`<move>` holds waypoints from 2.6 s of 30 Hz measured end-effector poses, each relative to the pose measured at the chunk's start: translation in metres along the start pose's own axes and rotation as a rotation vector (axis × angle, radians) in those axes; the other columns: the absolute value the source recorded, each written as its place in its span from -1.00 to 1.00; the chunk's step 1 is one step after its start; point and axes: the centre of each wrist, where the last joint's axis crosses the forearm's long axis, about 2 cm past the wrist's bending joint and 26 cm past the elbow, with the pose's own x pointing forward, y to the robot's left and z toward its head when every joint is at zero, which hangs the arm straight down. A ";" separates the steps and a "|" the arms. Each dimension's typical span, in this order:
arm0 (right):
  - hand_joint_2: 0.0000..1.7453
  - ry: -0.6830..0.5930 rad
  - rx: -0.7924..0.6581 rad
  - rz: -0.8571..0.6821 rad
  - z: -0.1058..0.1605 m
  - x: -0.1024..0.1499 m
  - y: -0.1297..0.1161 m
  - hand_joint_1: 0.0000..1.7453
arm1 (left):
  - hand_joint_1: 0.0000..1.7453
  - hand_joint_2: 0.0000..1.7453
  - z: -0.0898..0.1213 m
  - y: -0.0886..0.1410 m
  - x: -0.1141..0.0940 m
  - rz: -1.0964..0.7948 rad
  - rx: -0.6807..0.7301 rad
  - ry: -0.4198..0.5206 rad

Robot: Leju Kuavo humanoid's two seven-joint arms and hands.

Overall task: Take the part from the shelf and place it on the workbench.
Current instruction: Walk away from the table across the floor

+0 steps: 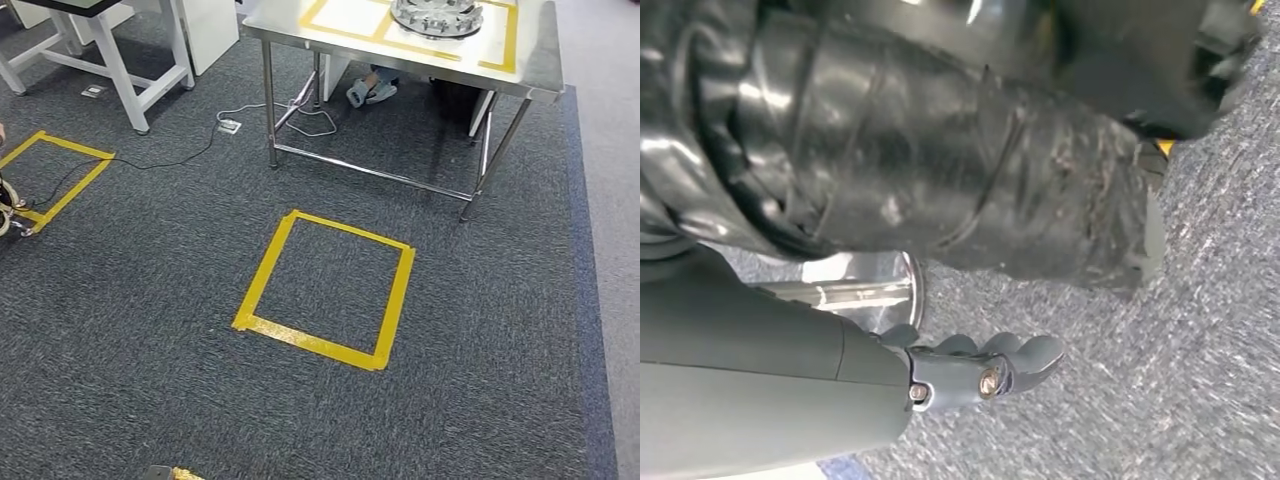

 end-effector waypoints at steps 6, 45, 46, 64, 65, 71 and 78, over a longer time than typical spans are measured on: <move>-1.00 -0.001 0.006 -0.006 0.001 0.000 0.004 -1.00 | -1.00 -1.00 0.000 0.002 0.000 0.005 0.003 -0.003; -1.00 -0.007 0.042 -0.005 -0.002 -0.006 -0.009 -1.00 | -1.00 -1.00 0.000 0.006 -0.001 0.007 0.011 -0.013; -1.00 -0.008 0.042 -0.005 -0.002 -0.006 -0.009 -1.00 | -1.00 -1.00 0.000 0.006 0.000 0.007 0.011 -0.014; -1.00 -0.005 0.016 -0.012 0.002 0.000 0.007 -1.00 | -1.00 -1.00 -0.001 0.007 0.001 0.011 0.014 -0.017; -1.00 -0.004 0.015 -0.012 0.003 0.000 0.007 -1.00 | -1.00 -1.00 -0.001 0.006 0.001 0.012 0.012 -0.018; -1.00 -0.008 0.015 -0.013 0.003 0.002 0.008 -1.00 | -1.00 -1.00 0.001 0.009 -0.002 0.010 0.018 -0.013; -1.00 -0.008 0.017 -0.017 0.003 0.002 0.008 -1.00 | -1.00 -1.00 0.000 0.010 0.000 0.009 0.020 -0.016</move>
